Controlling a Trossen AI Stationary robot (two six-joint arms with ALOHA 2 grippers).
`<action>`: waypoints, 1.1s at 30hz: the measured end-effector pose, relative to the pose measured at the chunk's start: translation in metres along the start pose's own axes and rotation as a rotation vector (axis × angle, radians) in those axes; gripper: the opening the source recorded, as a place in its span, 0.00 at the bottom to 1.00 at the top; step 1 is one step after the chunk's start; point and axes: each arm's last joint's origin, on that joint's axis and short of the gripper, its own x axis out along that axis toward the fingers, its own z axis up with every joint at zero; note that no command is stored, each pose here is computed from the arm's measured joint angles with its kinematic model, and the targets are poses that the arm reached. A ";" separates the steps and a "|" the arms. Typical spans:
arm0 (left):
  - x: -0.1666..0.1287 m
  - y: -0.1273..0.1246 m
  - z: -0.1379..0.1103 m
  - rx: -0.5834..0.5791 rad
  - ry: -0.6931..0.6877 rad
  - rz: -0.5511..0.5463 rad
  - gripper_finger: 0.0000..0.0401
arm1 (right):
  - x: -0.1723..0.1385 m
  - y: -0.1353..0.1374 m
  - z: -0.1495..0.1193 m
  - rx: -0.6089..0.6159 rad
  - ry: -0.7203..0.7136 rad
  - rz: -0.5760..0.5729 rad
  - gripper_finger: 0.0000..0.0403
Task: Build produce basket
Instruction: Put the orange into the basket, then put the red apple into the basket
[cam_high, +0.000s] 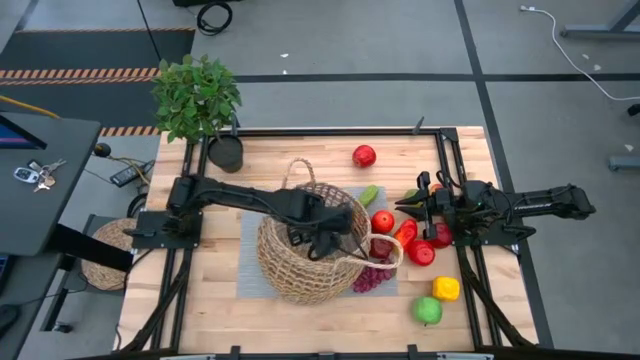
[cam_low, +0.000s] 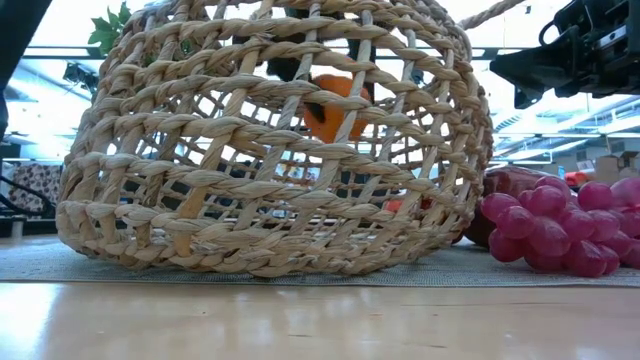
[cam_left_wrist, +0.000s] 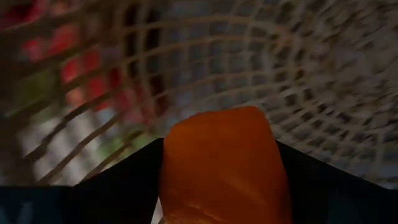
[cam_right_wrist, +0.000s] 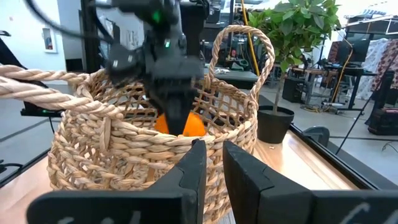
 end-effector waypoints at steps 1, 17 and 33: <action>0.005 -0.002 0.002 0.005 -0.008 -0.026 0.67 | 0.000 0.000 0.000 0.000 0.000 0.000 0.15; 0.060 -0.020 0.010 -0.196 0.032 -0.293 0.74 | 0.000 0.000 0.000 0.000 0.000 0.000 0.15; 0.008 0.004 0.003 -0.377 0.141 -0.162 0.86 | 0.000 0.000 0.000 0.000 0.001 0.000 0.15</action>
